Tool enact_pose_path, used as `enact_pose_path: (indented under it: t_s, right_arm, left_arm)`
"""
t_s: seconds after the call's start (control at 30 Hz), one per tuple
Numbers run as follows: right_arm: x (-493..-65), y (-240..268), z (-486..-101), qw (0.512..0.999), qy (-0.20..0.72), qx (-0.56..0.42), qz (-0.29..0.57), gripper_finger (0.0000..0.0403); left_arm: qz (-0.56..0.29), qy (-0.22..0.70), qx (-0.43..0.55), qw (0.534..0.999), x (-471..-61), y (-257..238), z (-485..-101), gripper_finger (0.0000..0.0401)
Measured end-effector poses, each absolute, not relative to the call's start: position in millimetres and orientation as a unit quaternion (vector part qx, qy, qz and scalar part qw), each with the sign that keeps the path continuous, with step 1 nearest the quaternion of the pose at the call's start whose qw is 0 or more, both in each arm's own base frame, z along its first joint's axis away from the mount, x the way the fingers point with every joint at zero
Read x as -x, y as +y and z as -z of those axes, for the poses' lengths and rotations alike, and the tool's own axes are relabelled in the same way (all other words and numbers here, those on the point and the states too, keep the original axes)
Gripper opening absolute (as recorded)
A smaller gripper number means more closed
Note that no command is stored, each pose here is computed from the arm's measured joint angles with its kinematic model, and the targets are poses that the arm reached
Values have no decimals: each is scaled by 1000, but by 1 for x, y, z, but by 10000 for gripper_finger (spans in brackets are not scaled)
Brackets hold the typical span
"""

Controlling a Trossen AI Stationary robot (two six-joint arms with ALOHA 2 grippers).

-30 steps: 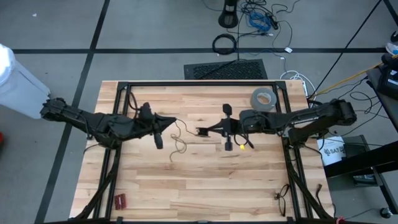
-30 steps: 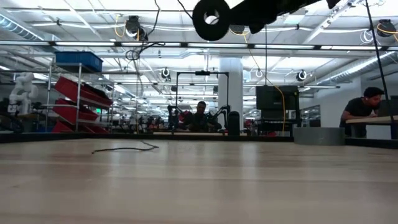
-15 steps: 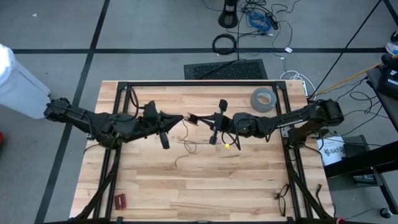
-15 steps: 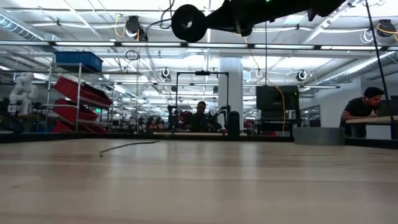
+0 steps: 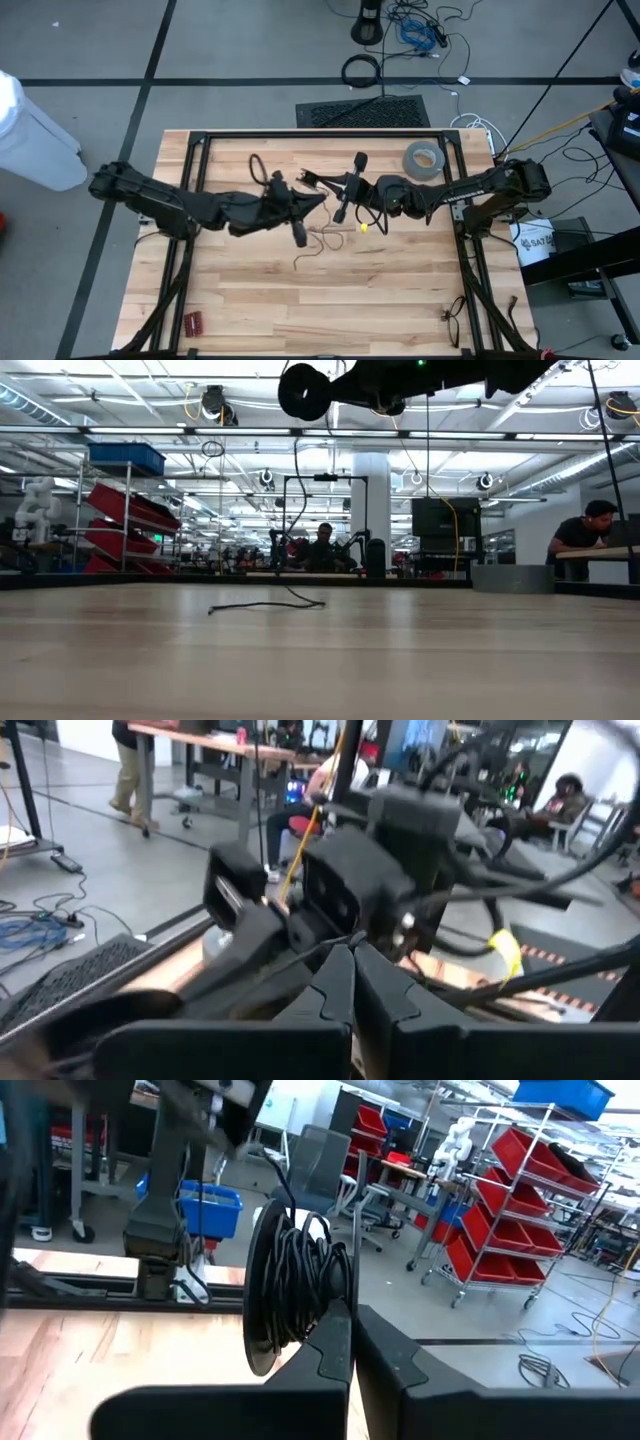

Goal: Coil cords
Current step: Coil the black wire onto the spool

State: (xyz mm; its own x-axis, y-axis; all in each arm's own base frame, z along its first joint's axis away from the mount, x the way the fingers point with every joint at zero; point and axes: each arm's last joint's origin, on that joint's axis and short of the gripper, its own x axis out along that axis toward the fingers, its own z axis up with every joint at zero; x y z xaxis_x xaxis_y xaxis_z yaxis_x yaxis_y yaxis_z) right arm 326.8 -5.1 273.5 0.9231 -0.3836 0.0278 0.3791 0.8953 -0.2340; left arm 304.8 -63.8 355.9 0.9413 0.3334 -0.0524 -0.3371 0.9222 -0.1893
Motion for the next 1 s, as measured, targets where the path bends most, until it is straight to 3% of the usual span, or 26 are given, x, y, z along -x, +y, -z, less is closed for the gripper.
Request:
enact_pose_path:
  t_s: [0.17, 0.47, 1.0]
  right_arm:
    - [-327, -7, -274, 975, 8, 118, 187, 0]
    - [-327, -8, -272, 978, 14, 111, 177, 0]
    - [-328, -8, -272, 981, 11, 106, 163, 0]
  left_arm:
    - [-176, 28, 89, 980, -314, -61, -345, 1]
    - [-155, 10, 90, 984, -304, -59, -359, 1]
    - [-156, 60, 71, 983, -331, -59, -325, 1]
